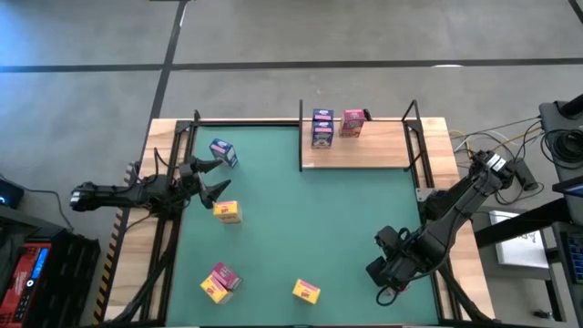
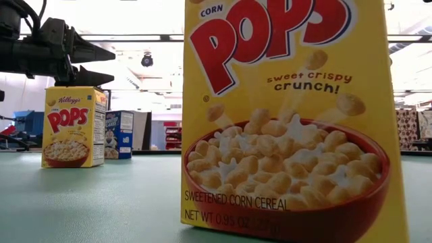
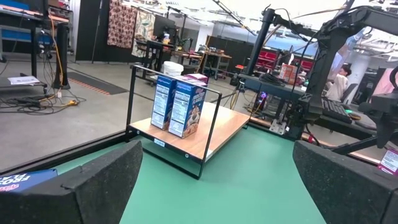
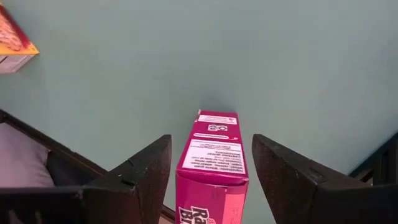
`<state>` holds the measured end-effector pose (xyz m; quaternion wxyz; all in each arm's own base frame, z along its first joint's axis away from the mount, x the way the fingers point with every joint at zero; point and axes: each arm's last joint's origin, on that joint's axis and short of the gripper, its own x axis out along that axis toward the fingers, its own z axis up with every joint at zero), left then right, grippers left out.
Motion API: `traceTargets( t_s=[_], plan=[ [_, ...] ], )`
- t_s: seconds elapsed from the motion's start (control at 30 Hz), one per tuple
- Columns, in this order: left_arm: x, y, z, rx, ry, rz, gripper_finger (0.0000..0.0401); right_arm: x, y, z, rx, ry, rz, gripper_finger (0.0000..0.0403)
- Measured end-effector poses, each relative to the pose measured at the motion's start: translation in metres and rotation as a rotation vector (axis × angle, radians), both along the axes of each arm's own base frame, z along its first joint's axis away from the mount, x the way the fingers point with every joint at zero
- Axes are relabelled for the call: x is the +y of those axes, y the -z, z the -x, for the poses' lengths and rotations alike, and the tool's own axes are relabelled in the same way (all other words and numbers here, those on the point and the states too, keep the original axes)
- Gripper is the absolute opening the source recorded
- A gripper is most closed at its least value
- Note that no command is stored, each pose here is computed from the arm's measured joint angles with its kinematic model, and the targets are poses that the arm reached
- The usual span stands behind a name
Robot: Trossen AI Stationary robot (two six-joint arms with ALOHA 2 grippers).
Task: Stack cereal on shelf
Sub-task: Put the right pink cereal box on the shelf
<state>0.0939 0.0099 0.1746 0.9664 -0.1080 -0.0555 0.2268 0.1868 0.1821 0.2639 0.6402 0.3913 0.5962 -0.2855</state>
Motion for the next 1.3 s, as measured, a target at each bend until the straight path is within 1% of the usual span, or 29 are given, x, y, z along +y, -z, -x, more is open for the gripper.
traceTargets(
  t_s=[0.1,0.3,0.4,0.5,0.63,0.8,0.9,1.03,1.07,1.3],
  plan=[
    [0.0,0.0,0.0,0.0,0.0,0.0,0.04,0.001,0.0,0.001,0.026,0.019,-0.026,0.0238],
    [0.0,0.0,0.0,0.0,0.0,0.0,0.04,0.004,-0.001,0.001,0.074,0.069,-0.106,0.0297],
    [0.0,0.0,0.0,0.0,0.0,0.0,0.04,0.004,-0.001,0.001,0.077,0.086,-0.121,0.0316],
    [0.0,0.0,0.0,0.0,0.0,0.0,0.04,0.007,-0.002,-0.001,0.061,0.082,-0.154,0.0328],
    [0.0,0.0,0.0,0.0,0.0,0.0,0.04,0.01,-0.001,-0.002,0.095,0.075,-0.201,0.0333],
    [0.0,0.0,0.0,0.0,0.0,0.0,0.04,0.018,0.008,-0.003,0.13,0.027,-0.181,0.0334],
    [0.0,0.0,0.0,0.001,0.0,0.0,0.04,0.021,0.014,-0.004,0.133,-0.04,-0.161,0.0334],
    [0.0,0.0,0.0,0.0,0.0,0.0,0.04,0.023,0.022,-0.006,0.137,-0.165,-0.119,0.0334],
    [0.0,0.0,0.0,0.0,0.001,0.0,0.04,0.024,0.024,-0.007,0.138,-0.176,-0.114,0.0333],
    [0.0,0.0,0.0,0.0,0.0,0.0,0.04,0.025,0.027,-0.009,0.136,-0.13,-0.094,0.0322]
  ],
)
